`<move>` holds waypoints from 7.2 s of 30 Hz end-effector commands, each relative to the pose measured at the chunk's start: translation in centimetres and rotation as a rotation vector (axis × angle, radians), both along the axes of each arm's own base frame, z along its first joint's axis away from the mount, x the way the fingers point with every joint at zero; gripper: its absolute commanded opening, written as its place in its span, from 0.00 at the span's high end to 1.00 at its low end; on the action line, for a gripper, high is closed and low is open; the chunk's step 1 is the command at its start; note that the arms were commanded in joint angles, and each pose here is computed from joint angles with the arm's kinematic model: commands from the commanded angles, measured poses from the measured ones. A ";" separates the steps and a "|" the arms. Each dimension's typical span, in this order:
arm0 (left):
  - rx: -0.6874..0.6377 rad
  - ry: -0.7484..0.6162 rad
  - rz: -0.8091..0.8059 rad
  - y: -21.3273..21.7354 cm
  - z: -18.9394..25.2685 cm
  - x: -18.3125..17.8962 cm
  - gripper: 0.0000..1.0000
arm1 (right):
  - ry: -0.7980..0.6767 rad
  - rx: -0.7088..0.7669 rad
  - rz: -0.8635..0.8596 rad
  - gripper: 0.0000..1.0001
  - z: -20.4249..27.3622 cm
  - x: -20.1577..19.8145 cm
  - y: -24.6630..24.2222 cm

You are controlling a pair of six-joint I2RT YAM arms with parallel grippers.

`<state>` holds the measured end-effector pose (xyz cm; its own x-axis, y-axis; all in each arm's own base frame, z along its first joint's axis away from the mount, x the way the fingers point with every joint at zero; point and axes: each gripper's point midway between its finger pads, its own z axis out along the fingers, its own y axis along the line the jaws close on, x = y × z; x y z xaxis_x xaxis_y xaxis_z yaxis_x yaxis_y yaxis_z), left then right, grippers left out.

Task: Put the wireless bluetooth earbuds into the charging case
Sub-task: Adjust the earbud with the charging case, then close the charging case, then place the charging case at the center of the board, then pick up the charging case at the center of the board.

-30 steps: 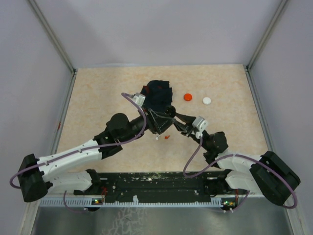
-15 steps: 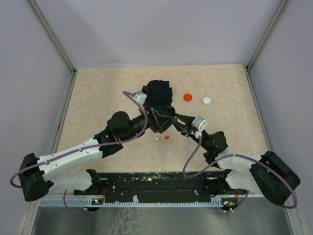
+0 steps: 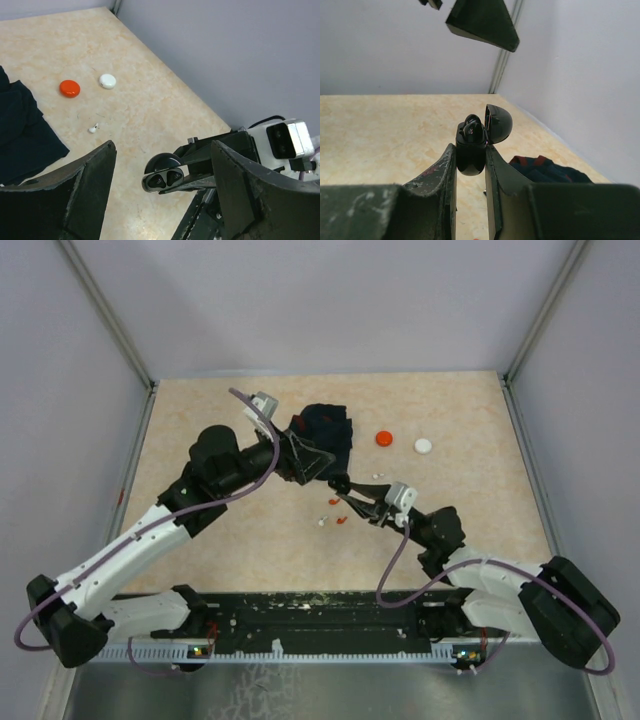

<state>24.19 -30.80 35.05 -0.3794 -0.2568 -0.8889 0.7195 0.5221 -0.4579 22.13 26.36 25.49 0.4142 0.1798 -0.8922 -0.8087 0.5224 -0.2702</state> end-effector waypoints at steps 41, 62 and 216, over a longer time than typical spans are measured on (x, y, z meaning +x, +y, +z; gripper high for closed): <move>0.027 0.119 -0.552 -2.3 -2.2 -6.3 0.25 | 0.050 0.113 0.147 1.00 2.5 -1.6 1.5; 0.318 0.119 -0.004 4.3 -5.7 1.7 0.20 | 0.650 0.044 -0.083 1.00 -5.4 2.5 -0.7; 0.071 0.233 0.177 10.5 -6.6 6.4 0.00 | 0.614 -0.234 -0.473 0.58 -1.6 12.4 -0.5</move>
<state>31.08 -18.26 24.15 -0.5575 -0.2050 -0.8045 0.3976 0.7847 -0.4755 35.68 24.45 19.02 -0.3317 -0.1764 -0.9268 -0.5143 0.8574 0.0209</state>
